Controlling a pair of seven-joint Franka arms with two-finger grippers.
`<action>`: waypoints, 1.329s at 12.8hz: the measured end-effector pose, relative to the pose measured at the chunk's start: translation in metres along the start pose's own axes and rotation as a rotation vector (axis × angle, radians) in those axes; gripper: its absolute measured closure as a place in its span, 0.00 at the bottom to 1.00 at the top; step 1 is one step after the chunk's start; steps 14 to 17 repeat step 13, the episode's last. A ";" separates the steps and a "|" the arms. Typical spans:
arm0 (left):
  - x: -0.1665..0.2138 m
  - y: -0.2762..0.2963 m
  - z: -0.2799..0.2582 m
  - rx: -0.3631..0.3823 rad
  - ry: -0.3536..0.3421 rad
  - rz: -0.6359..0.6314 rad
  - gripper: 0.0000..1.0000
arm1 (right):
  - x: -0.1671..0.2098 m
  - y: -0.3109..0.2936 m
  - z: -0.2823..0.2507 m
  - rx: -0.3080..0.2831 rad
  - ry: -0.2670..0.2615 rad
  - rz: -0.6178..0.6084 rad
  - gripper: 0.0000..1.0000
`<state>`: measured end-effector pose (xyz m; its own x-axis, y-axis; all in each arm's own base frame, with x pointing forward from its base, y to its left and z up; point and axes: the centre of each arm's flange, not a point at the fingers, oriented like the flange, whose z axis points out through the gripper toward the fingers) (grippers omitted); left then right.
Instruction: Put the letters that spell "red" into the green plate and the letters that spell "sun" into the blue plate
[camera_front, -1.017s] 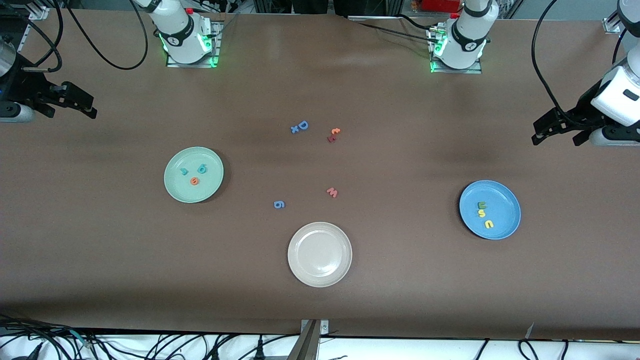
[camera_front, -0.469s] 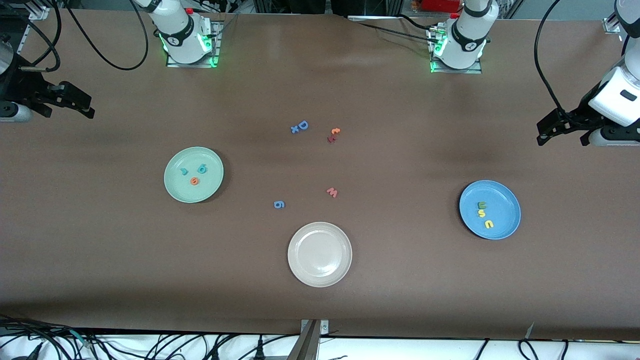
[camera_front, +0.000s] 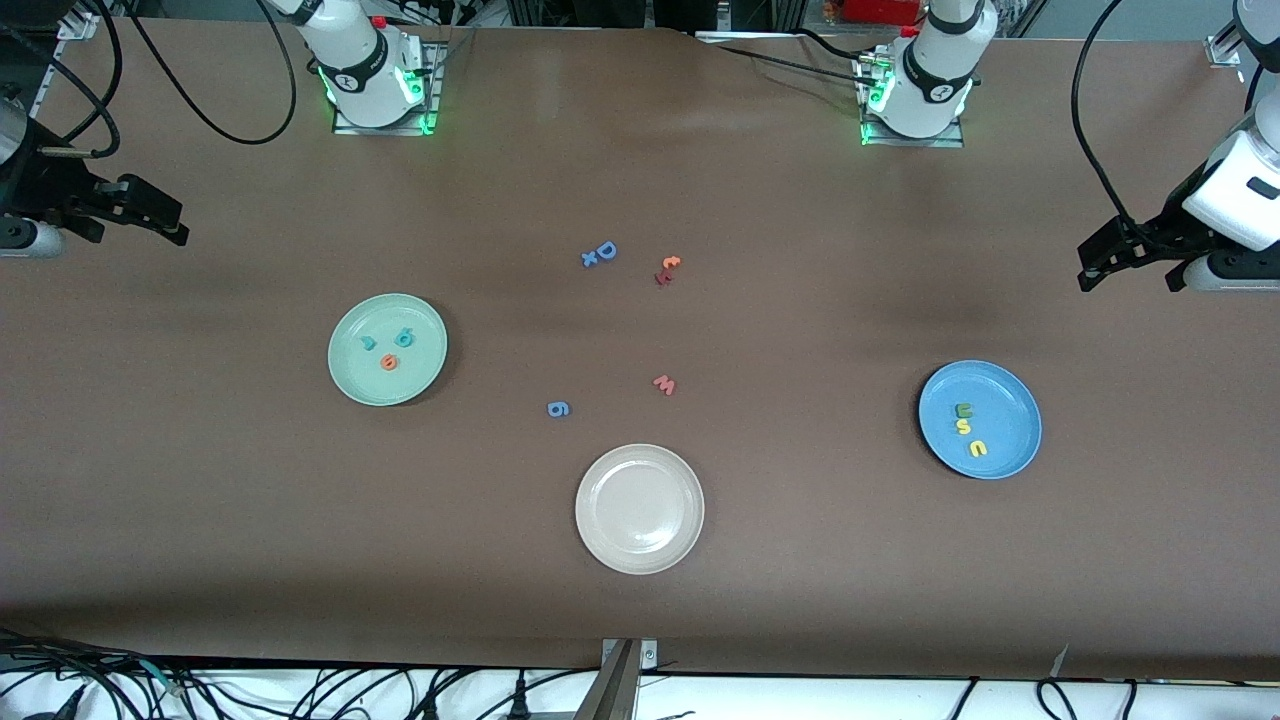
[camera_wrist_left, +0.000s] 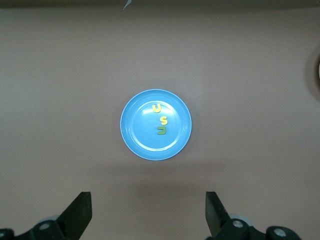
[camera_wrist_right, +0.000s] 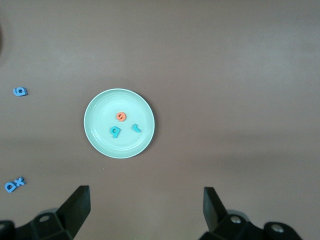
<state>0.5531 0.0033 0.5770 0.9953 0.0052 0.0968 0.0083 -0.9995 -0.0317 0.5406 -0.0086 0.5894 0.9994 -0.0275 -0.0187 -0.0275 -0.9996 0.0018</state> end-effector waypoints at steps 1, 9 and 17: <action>0.000 0.000 0.000 0.000 0.001 0.000 0.00 | 0.000 0.000 0.000 0.000 0.000 0.000 0.00; 0.000 0.000 0.000 0.000 0.001 -0.001 0.00 | 0.003 0.001 0.003 0.000 -0.005 0.001 0.00; 0.000 0.000 0.000 0.000 0.001 -0.001 0.00 | 0.003 0.001 0.003 0.000 -0.005 0.001 0.00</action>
